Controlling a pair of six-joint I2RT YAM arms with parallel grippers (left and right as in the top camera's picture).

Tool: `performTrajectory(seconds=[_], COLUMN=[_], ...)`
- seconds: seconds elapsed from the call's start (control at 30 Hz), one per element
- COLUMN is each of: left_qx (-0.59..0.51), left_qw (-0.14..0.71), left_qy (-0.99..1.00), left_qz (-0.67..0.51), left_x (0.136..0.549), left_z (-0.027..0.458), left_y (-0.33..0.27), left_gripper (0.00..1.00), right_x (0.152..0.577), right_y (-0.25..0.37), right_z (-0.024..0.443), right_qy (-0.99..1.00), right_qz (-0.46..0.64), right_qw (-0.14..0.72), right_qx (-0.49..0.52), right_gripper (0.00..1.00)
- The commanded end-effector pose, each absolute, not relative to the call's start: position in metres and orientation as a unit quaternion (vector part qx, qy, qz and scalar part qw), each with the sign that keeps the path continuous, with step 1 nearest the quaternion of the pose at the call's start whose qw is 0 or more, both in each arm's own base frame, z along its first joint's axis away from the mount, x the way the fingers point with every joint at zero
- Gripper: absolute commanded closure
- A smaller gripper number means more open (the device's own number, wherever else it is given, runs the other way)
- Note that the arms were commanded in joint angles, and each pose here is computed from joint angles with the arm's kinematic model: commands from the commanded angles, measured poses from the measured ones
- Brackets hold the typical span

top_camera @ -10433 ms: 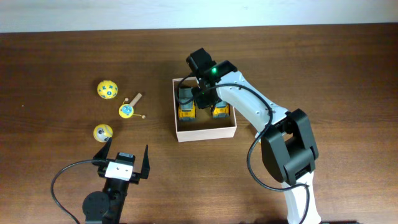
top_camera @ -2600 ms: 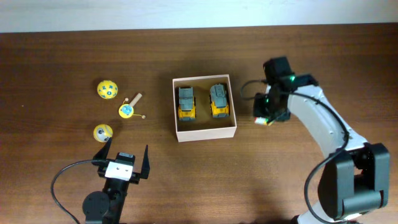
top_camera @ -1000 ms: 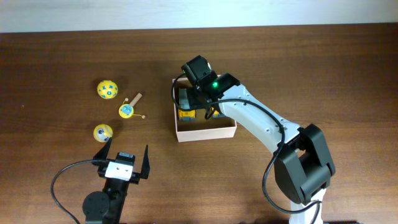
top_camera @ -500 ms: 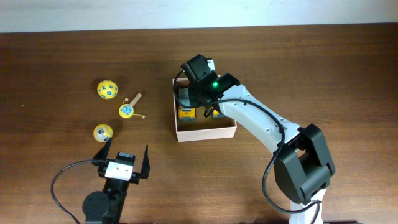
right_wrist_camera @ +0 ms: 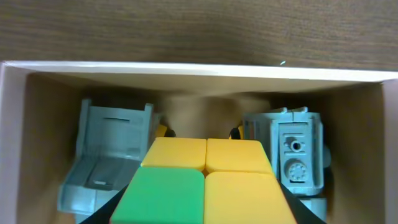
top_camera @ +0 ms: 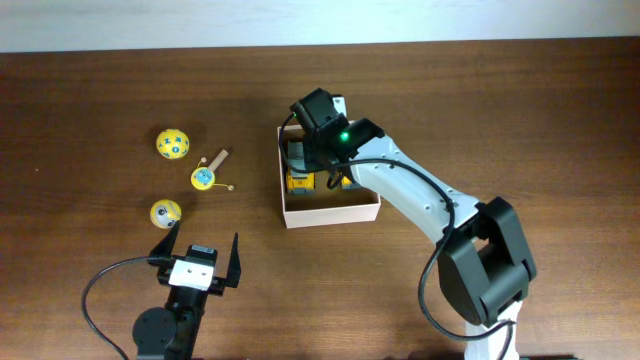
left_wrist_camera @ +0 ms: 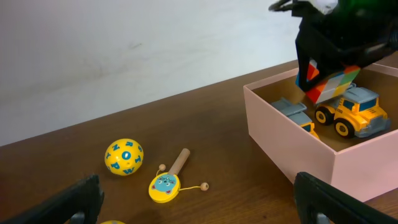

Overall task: Pack container
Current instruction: 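Lower the cube between the two trucks in the box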

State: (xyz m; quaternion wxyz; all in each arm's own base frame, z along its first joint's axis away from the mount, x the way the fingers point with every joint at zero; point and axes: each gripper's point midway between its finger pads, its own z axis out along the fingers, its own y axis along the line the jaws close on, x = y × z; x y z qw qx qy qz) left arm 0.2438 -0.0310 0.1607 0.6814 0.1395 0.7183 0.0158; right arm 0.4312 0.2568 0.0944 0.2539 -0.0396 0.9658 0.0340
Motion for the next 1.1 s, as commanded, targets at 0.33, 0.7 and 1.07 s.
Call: performTrajectory(seconds=[0.33,0.7,1.07], left_qx=[0.141,0.141,0.141], left_qw=[0.679,0.679,0.679], left_qy=[0.720,0.720,0.720], left_qz=[0.024,0.024,0.024], left_x=[0.244,0.244,0.244], left_z=[0.158,0.158,0.158], left_y=[-0.029,-0.029,-0.029], left_gripper=[0.01,0.01,0.01], right_x=[0.439,0.440,0.437], right_y=[0.258,0.258,0.247], right_z=[0.091,0.091,0.089], right_qy=[0.963,0.963,0.966], right_qz=[0.031,0.031,0.009], right_qw=[0.265,0.265,0.257], right_qx=[-0.024,-0.025,-0.023], right_gripper=[0.49,0.31,0.46])
